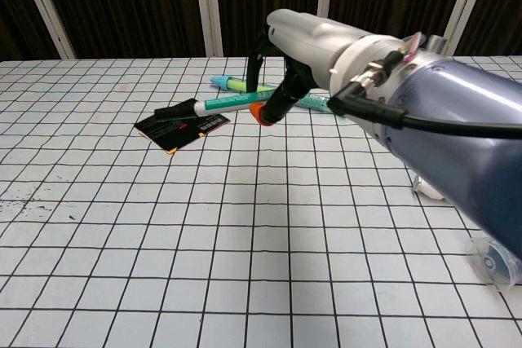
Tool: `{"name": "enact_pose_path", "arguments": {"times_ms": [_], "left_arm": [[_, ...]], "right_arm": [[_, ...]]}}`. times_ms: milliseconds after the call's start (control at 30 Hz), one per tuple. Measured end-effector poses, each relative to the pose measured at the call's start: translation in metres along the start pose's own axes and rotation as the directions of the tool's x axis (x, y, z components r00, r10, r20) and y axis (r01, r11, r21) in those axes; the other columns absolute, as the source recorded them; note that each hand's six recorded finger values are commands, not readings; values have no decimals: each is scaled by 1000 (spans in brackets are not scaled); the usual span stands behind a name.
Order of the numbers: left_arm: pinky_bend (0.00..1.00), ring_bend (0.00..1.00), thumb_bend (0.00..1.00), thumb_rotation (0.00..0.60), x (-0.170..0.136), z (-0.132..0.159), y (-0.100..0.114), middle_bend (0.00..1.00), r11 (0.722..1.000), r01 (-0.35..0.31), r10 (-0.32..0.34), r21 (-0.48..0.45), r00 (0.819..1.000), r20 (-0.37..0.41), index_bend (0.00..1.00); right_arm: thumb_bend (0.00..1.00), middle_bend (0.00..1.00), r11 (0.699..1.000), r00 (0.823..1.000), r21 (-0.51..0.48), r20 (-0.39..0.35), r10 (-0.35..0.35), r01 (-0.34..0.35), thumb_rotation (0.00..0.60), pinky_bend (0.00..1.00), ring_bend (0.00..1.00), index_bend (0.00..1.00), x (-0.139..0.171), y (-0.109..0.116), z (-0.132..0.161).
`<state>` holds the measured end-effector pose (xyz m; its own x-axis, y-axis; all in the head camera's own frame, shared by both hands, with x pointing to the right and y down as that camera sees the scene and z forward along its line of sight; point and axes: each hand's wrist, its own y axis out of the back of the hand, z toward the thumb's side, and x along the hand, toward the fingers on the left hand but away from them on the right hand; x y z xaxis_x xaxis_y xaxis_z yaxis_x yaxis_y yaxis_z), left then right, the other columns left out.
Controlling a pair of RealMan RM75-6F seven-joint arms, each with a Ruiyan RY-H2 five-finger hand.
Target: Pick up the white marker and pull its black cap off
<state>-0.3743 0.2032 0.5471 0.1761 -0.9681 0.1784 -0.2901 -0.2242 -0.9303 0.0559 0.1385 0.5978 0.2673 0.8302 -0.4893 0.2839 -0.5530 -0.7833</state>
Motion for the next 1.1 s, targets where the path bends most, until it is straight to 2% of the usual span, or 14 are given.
{"name": "enact_pose_path", "arguments": {"times_ms": [333, 767, 1100], "left_arm": [[67, 2, 471, 600, 9, 13, -23, 239, 999, 6, -5, -40, 1000, 21, 285], [82, 34, 471, 600, 19, 20, -40, 303, 992, -56, 62, -115, 997, 47, 365], [82, 34, 456, 600, 28, 32, -55, 307, 988, -61, 71, -145, 995, 64, 369]], "right_arm": [[419, 34, 1000, 1000, -19, -26, 1, -1, 600, 0, 78, 684, -3, 0, 29], [418, 34, 999, 999, -43, -34, -3, 2, 600, 0, 78, 683, -5, 3, 37], [419, 34, 998, 999, -57, -48, -10, 7, 600, 0, 78, 683, -4, 7, 42]]}}
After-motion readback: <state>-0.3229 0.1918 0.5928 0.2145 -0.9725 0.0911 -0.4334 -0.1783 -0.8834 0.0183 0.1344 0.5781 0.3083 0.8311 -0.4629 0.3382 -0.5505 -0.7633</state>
